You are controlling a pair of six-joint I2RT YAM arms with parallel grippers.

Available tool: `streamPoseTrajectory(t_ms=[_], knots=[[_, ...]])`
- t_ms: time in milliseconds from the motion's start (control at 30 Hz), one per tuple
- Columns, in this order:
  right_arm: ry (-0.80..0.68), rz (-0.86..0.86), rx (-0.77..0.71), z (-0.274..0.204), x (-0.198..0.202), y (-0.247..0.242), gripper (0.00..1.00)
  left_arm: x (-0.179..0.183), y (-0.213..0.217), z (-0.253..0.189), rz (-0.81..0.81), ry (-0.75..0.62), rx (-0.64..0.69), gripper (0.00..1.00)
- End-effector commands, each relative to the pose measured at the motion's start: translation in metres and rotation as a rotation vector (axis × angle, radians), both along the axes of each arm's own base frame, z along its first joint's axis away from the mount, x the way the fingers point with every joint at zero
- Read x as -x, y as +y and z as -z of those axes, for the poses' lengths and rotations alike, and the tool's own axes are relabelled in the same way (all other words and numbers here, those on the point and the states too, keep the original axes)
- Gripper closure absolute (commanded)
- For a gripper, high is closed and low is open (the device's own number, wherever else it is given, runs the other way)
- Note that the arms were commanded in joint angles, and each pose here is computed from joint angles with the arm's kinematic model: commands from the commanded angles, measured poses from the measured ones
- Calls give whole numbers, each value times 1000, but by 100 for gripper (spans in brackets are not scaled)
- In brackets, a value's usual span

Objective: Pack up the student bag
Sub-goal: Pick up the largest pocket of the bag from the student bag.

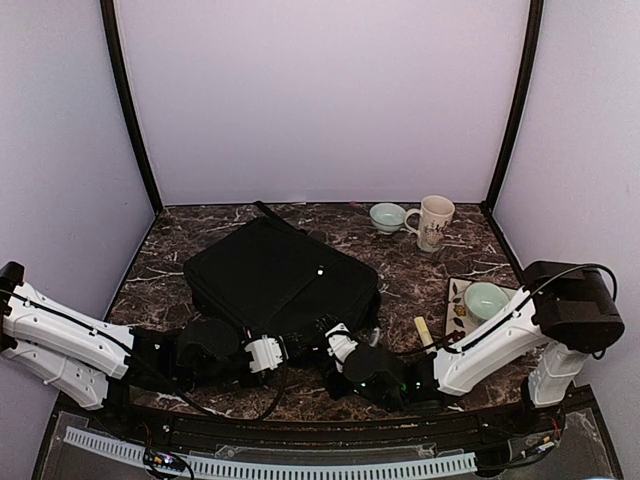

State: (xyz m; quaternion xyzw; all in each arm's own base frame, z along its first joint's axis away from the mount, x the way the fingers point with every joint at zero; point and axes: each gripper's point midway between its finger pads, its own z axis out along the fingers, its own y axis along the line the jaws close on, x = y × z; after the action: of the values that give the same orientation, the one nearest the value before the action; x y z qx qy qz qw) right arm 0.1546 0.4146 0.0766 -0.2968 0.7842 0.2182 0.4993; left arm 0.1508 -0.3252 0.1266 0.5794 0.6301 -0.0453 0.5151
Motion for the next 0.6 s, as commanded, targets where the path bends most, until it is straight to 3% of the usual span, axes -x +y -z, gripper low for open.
streamPoseTrajectory(t_ms=[0,200,567], knots=[[-45,2,-87,-15,-2,4,72,5,-16,-34,32,15,117,100],[-74,48,-40,-8,-9,-1,100,5,-16,-33,32,18,116,100],[-13,92,54,1,7,-19,100,-4,-5,-12,-45,12,58,100]])
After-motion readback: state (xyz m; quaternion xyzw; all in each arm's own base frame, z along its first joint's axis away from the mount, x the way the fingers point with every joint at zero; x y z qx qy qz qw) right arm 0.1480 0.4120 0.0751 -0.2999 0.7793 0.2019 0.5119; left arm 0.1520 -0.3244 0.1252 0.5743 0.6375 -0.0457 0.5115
